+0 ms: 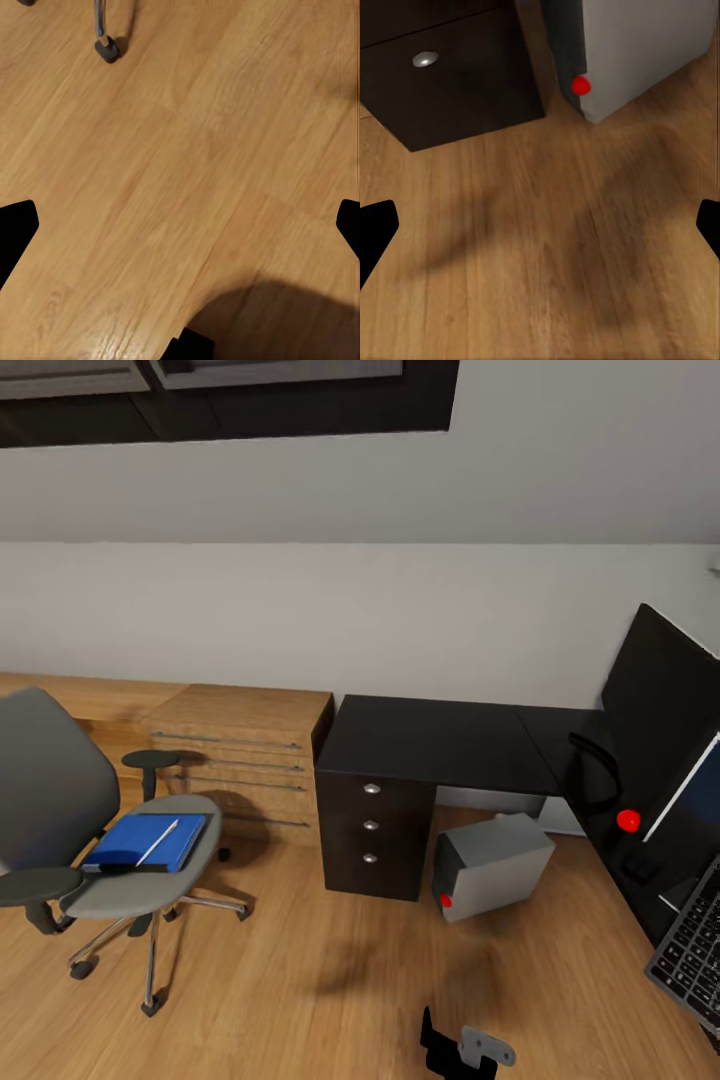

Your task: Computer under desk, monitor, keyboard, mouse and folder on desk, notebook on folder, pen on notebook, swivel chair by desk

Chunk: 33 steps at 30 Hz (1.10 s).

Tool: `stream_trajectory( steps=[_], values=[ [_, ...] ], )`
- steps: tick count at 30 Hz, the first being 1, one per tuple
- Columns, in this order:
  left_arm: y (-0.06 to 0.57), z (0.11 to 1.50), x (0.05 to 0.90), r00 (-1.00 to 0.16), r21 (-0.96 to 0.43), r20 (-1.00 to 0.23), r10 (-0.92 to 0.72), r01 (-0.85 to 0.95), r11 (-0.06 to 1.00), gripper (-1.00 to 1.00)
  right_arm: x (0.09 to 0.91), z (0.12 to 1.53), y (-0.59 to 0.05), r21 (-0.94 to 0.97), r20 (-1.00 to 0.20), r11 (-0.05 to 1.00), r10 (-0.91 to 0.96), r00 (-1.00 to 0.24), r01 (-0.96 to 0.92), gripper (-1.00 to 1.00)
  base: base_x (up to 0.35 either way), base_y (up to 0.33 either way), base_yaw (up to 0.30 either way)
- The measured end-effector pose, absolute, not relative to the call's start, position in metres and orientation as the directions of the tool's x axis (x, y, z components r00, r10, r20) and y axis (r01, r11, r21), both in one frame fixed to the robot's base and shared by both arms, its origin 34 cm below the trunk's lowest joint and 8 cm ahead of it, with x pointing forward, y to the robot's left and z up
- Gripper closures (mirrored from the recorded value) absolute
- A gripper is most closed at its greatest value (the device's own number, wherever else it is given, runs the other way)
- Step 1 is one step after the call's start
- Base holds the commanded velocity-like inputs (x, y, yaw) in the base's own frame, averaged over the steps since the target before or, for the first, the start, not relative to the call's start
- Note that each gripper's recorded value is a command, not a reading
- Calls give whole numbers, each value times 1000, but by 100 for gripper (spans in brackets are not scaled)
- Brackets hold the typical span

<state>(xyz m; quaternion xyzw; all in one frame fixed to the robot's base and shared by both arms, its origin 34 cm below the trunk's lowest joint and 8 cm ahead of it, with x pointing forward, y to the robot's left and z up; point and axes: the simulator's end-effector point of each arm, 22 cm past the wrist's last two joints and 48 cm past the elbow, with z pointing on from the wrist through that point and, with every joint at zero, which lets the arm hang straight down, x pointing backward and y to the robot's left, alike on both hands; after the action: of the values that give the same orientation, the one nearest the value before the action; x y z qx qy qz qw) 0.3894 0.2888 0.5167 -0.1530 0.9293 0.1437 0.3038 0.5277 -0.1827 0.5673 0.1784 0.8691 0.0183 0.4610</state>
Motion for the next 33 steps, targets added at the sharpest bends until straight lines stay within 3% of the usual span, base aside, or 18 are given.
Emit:
stream_trajectory(
  steps=[14,33],
  values=[
    [288,540,391,-765,171,-613,-198,-373,912,-100,529,592,-183,198,-798,936,327,-506,292,-100,0,0,-211],
    [288,569,390,-765,171,-613,-198,-373,912,-100,528,620,-183,198,-796,936,327,-509,293,-100,0,0,-13]
  ],
)
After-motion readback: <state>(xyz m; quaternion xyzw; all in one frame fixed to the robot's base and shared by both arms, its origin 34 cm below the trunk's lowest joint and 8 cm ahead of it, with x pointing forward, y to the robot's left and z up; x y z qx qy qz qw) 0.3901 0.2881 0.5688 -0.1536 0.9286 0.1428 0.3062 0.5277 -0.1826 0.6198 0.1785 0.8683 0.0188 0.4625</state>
